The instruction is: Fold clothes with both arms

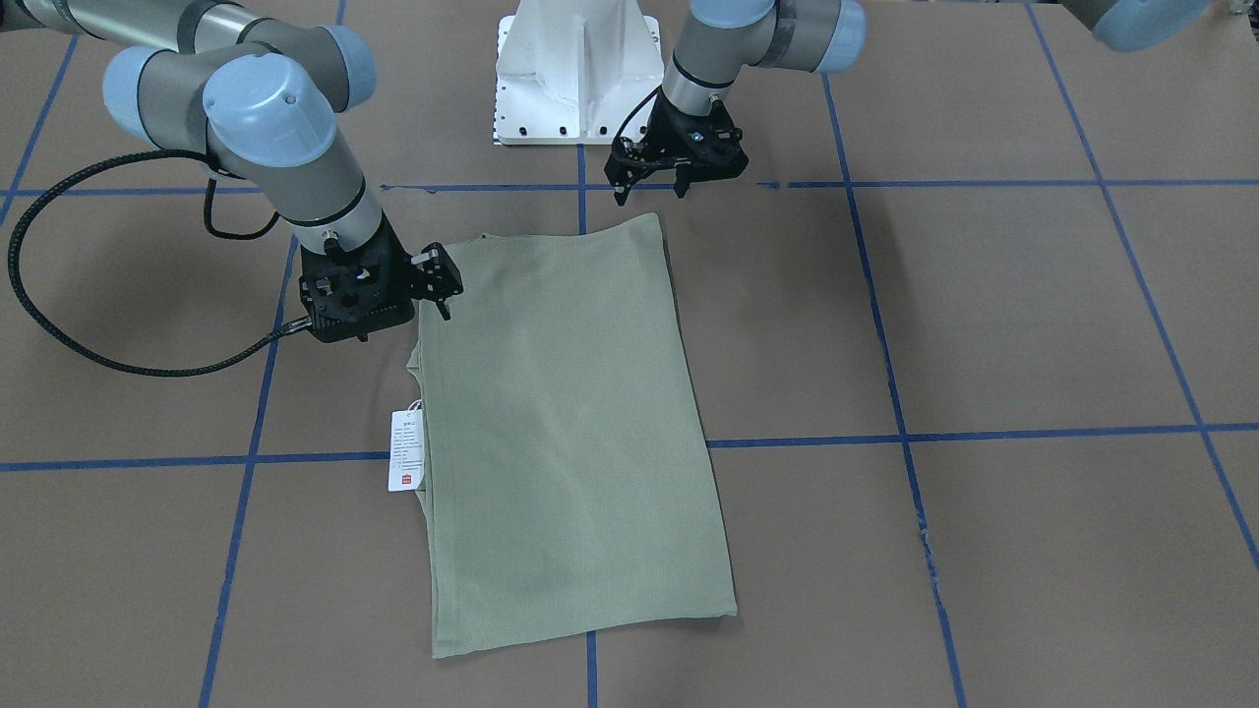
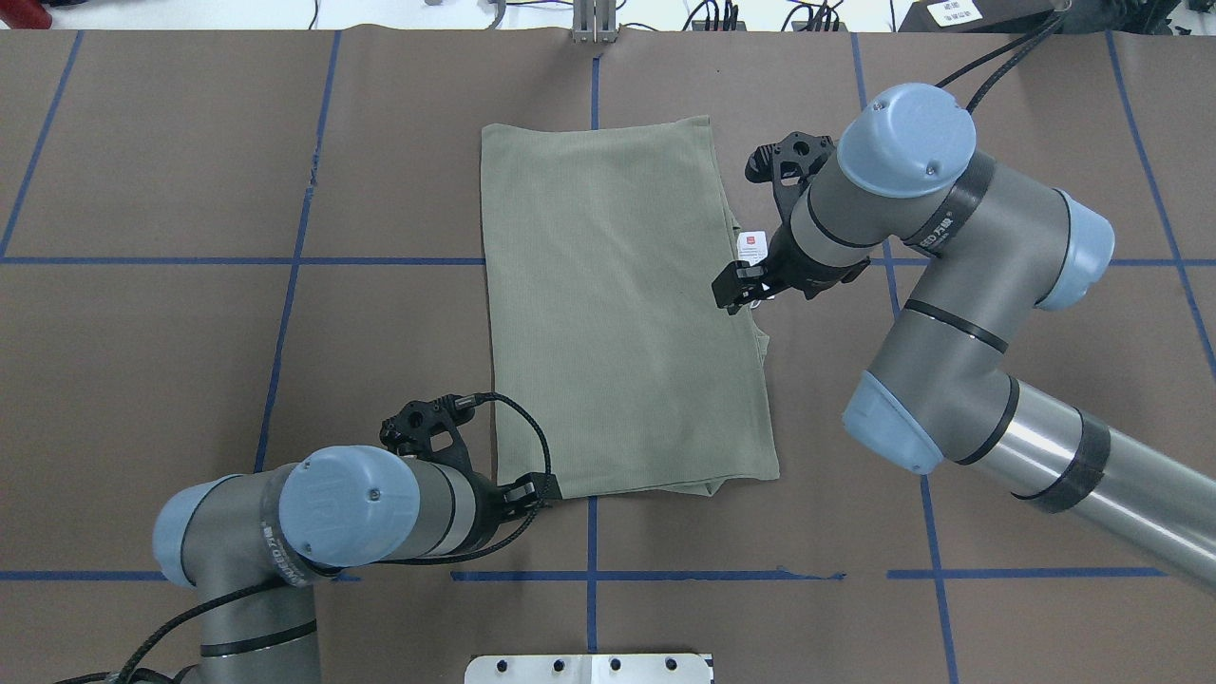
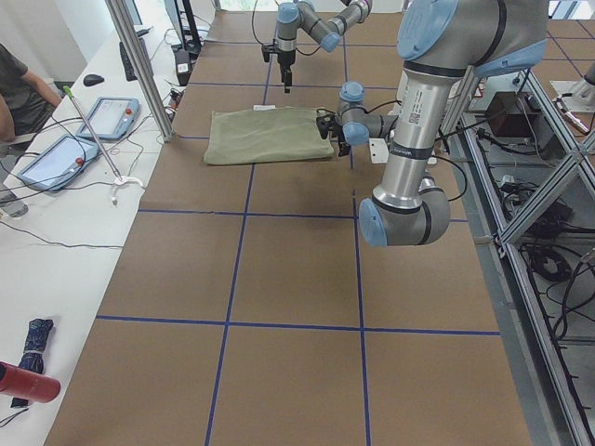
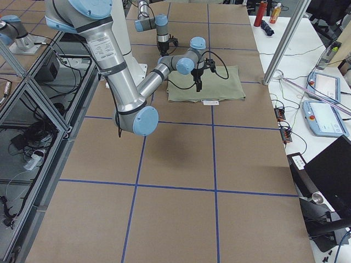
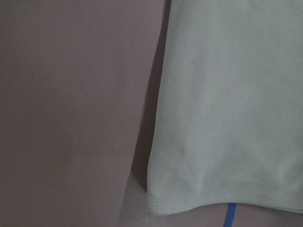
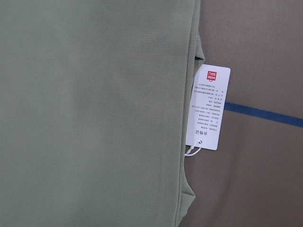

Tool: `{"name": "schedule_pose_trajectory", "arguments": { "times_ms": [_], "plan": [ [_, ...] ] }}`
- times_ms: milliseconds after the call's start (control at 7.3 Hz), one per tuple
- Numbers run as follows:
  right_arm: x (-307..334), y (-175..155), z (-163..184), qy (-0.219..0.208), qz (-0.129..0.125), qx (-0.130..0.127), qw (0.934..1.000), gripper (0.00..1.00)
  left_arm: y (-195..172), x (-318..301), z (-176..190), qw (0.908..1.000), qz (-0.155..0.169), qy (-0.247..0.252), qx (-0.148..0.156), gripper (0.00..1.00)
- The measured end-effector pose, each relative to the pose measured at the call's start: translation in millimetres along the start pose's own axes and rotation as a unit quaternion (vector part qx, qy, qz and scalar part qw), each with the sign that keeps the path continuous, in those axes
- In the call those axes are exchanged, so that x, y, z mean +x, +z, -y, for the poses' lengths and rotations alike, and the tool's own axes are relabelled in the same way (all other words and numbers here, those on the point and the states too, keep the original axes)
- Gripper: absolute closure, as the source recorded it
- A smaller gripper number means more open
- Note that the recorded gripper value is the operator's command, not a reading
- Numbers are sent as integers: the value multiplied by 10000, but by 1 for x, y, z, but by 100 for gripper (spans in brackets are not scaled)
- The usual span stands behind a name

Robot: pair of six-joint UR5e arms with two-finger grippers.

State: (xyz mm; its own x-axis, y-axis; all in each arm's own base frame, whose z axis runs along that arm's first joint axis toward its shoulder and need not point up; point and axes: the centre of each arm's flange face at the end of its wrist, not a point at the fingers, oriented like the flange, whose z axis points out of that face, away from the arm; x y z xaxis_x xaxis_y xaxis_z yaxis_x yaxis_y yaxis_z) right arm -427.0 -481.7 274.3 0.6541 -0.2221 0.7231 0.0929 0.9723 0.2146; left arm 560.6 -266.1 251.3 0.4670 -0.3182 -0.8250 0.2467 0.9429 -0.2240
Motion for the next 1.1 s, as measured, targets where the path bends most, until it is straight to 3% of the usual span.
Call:
{"name": "schedule_pose_trajectory", "arguments": {
  "times_ms": [548, 1096],
  "plan": [
    [-1, 4, -2, 13, -13, -39, 10000, 0, 12, 4, 9, 9996, 145, -133, 181, 19],
    [0, 6, -2, 17, -21, -52, 10000, 0, 11, 5, 16, 9995, 145, -165, 235, 21]
  ]
}}
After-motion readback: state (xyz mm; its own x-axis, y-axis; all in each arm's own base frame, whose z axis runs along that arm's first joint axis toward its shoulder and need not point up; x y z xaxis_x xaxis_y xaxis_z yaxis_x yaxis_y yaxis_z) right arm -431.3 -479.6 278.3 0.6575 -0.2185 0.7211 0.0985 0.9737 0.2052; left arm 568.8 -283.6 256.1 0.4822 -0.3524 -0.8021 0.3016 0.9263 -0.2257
